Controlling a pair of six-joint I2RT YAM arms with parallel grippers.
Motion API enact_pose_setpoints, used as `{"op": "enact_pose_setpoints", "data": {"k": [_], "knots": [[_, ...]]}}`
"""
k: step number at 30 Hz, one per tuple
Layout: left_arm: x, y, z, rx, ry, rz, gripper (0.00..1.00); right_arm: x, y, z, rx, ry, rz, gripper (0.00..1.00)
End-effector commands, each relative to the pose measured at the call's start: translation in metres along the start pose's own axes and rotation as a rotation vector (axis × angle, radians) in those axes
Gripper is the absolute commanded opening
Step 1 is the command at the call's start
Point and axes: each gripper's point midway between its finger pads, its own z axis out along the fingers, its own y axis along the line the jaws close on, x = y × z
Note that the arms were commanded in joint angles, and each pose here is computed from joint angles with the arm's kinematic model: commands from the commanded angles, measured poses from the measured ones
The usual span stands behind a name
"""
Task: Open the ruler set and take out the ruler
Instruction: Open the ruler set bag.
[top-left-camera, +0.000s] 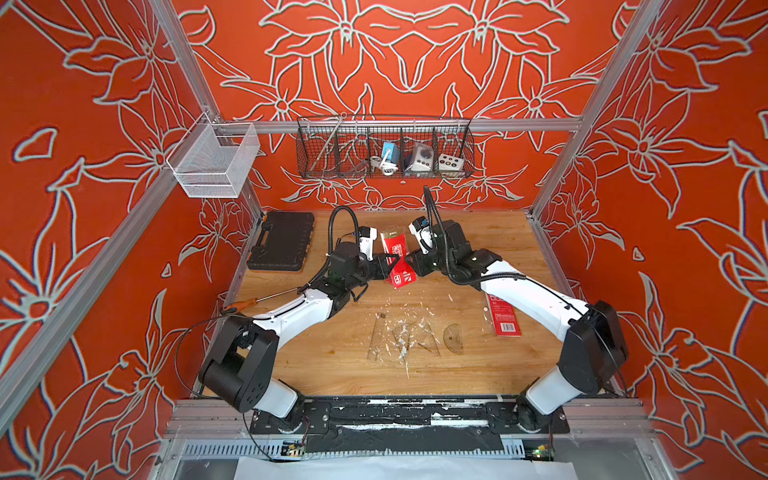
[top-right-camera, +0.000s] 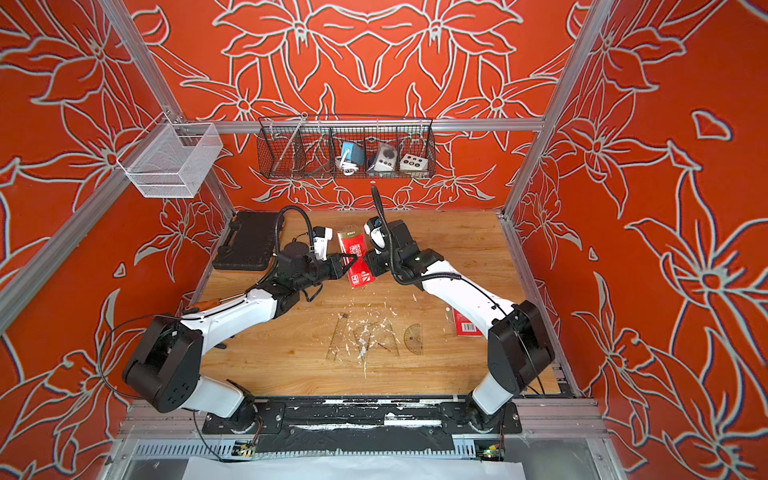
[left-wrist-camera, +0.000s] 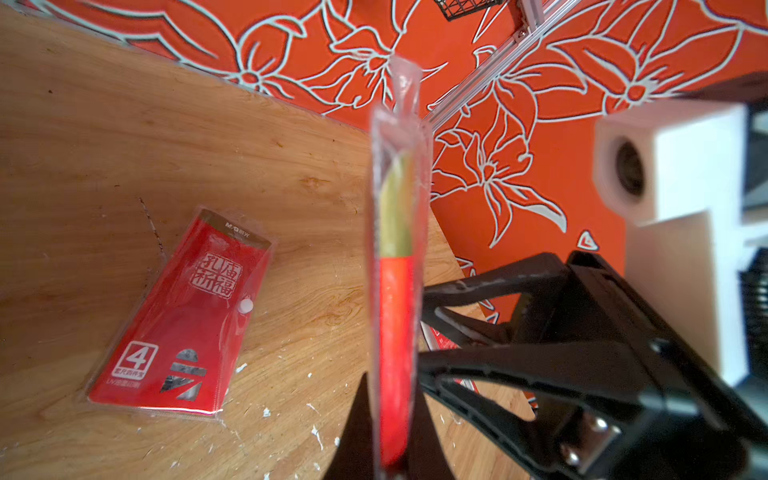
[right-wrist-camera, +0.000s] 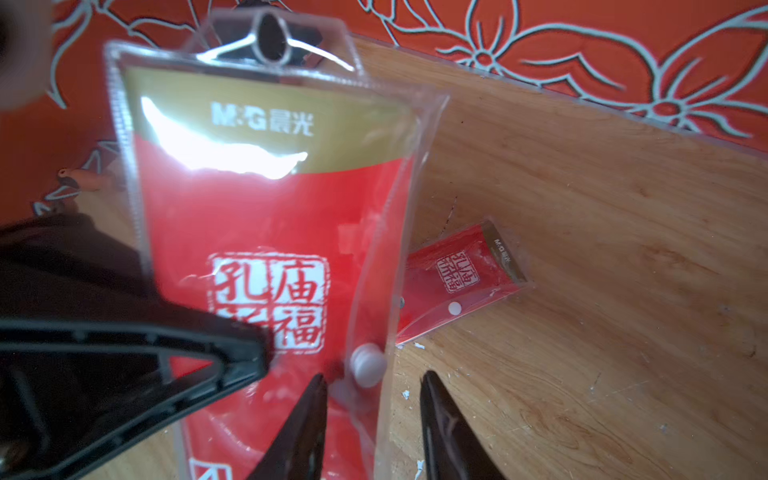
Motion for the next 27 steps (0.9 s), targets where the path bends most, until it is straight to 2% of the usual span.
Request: {"op": "enact_pose_setpoints", "data": {"k": [1, 4, 6, 21, 27], "knots": [[-0.014, -0.019, -0.009, 0.046, -0.051, 0.029, 0.0, 0.0, -0.011, 0.003, 0.072, 0.024, -0.004, 0.3], [-0.015, -0.023, -0.011, 0.053, -0.055, 0.038, 0.0, -0.001, -0.011, 0.003, 0.074, 0.019, -0.011, 0.09], [-0.015, -0.023, -0.011, 0.057, -0.053, 0.039, 0.0, -0.004, -0.01, 0.003, 0.068, 0.01, -0.013, 0.01], [-0.006, -0.024, -0.011, 0.077, -0.024, 0.047, 0.0, -0.012, -0.012, -0.002, 0.082, -0.015, -0.054, 0.0], [0.004, -0.018, -0.013, 0.066, -0.009, 0.05, 0.0, -0.012, -0.026, -0.014, 0.111, -0.027, -0.009, 0.0]]}}
